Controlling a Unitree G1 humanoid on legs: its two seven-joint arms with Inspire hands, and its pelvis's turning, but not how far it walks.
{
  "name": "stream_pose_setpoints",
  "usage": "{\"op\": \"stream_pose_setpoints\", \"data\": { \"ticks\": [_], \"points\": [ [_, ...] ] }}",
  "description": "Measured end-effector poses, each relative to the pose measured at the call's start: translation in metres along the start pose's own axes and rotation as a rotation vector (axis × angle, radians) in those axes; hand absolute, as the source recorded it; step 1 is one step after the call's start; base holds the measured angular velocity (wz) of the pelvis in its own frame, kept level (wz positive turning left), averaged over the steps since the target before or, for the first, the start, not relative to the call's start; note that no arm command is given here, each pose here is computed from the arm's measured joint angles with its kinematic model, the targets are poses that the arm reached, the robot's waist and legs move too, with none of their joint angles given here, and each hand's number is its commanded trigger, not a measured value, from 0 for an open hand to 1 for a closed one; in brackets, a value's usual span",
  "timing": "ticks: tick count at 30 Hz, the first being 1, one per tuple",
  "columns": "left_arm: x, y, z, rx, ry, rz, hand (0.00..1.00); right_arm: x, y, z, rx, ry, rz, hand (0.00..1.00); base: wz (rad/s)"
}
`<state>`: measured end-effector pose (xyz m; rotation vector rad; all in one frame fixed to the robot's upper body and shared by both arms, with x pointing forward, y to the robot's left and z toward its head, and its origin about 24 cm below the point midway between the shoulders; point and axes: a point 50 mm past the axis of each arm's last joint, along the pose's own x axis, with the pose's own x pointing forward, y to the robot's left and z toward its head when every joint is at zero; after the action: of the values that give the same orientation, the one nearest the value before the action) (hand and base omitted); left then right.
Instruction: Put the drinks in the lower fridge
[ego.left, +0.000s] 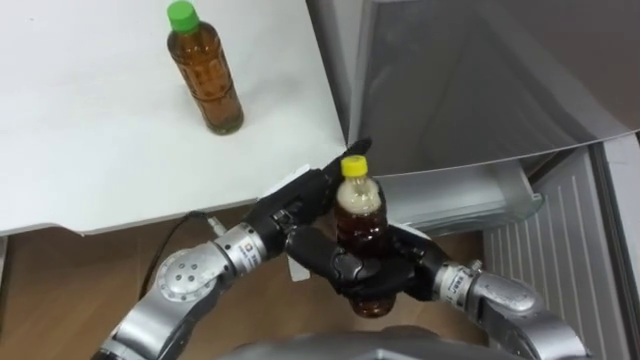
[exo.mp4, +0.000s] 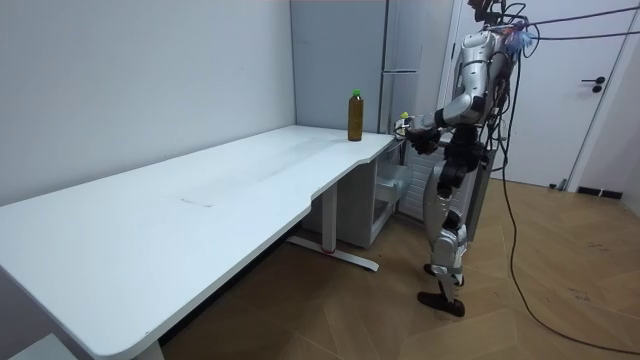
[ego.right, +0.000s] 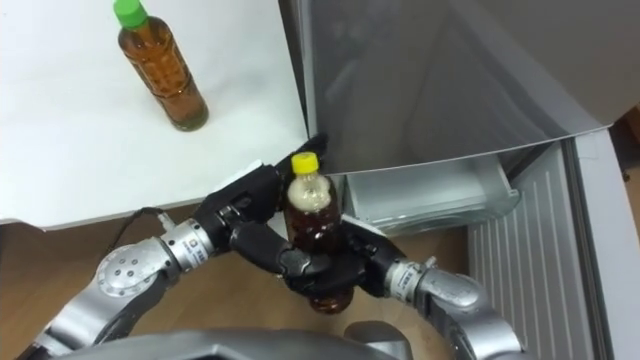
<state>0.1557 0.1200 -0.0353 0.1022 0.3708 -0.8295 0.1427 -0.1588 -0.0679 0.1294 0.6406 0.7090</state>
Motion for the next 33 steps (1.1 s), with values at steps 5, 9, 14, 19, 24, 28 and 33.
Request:
{"op": "stream_pose_setpoints", "data": {
  "ticks": [5,9,14,19,24,28,33],
  "points": [
    [-0.003,-0.005,-0.01,0.025,0.05,-0.016,0.0,0.0,-0.006,-0.006,0.031,0.025,-0.078,1.0,0.02],
    [-0.003,-0.005,-0.01,0.109,0.07,-0.028,0.0,-0.001,-0.006,-0.009,0.041,0.039,-0.106,1.0,0.02],
    [-0.002,-0.006,-0.012,0.23,0.115,-0.047,0.0,-0.002,-0.009,-0.018,0.064,0.07,-0.141,1.0,-0.01],
    [-0.005,-0.008,-0.02,0.353,0.202,-0.079,0.0,-0.004,-0.013,-0.024,0.084,0.089,-0.168,1.0,0.0],
    [-0.027,0.0,-0.05,0.504,0.453,-0.14,0.0,0.001,-0.017,-0.009,0.154,0.001,-0.165,1.0,0.0],
    [-0.032,0.002,-0.055,0.499,0.479,-0.119,0.0,0.002,-0.018,-0.006,0.24,-0.047,-0.194,1.0,0.02],
    [-0.034,0.003,-0.063,0.453,0.522,-0.095,0.0,0.002,-0.021,-0.006,0.287,-0.063,-0.248,1.0,0.0]
  ]
}}
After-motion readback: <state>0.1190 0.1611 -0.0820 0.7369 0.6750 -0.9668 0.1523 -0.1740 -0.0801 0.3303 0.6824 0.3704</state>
